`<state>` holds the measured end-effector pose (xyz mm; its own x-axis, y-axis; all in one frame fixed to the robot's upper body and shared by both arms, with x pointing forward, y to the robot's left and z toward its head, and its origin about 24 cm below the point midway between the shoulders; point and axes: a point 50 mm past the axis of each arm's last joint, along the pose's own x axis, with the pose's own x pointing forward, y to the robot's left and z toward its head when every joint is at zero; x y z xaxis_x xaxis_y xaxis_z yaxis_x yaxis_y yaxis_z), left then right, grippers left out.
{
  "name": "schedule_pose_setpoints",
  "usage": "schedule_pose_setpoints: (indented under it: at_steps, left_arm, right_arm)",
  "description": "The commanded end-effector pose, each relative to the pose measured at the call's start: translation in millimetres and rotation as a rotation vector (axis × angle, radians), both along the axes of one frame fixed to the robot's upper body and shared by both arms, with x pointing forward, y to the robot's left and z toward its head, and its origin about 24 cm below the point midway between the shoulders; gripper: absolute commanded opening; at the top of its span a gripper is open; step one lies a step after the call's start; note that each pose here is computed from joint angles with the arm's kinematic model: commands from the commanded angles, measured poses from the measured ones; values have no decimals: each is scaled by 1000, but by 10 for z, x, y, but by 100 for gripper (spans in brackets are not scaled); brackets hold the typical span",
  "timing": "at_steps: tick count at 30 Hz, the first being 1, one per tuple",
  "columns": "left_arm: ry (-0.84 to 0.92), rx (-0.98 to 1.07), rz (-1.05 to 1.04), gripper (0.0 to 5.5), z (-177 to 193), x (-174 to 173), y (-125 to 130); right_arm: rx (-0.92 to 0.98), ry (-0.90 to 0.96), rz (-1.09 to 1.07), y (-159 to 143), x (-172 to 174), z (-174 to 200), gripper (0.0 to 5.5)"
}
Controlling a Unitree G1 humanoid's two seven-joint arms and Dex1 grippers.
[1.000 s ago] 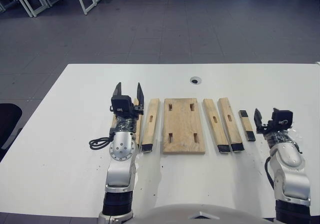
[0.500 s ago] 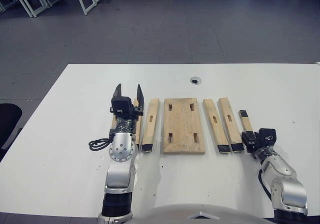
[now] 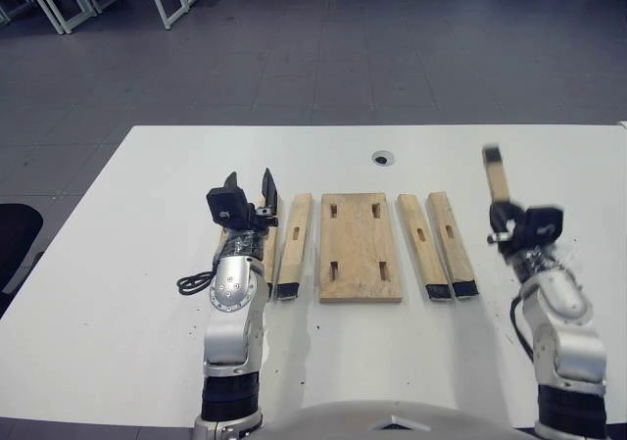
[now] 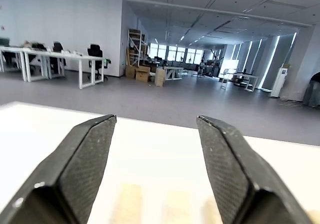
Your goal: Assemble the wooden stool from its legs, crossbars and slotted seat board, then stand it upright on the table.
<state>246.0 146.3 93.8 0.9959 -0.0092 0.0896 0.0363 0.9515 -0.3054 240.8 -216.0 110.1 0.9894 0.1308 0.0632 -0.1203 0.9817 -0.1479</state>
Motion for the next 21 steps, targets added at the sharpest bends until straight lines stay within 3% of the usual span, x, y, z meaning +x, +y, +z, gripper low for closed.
schedule_pose_setpoints:
  at_steps: [1,4,7,14,19,21]
  left_arm:
    - [22,-416,-378,300,185,-5,-295]
    - [-6,-632,-592,300,355,-87,-379]
    - [28,-670,-702,300,384,-131,-416]
    - [64,-702,-792,300,417,-203,-577]
    - [53,-734,-808,300,457,-214,-577]
    - [53,-718,-783,260,439,-203,-546]
  right_arm:
    - [-36,-77,303,318,-26,207,127]
    - [-69,-126,442,422,-53,336,127]
    - [-99,-148,578,543,-85,399,127]
    - [-163,-95,840,846,-314,263,127]
    - [-204,-84,877,878,-359,203,127]
    - [-214,-86,857,860,-355,193,127]
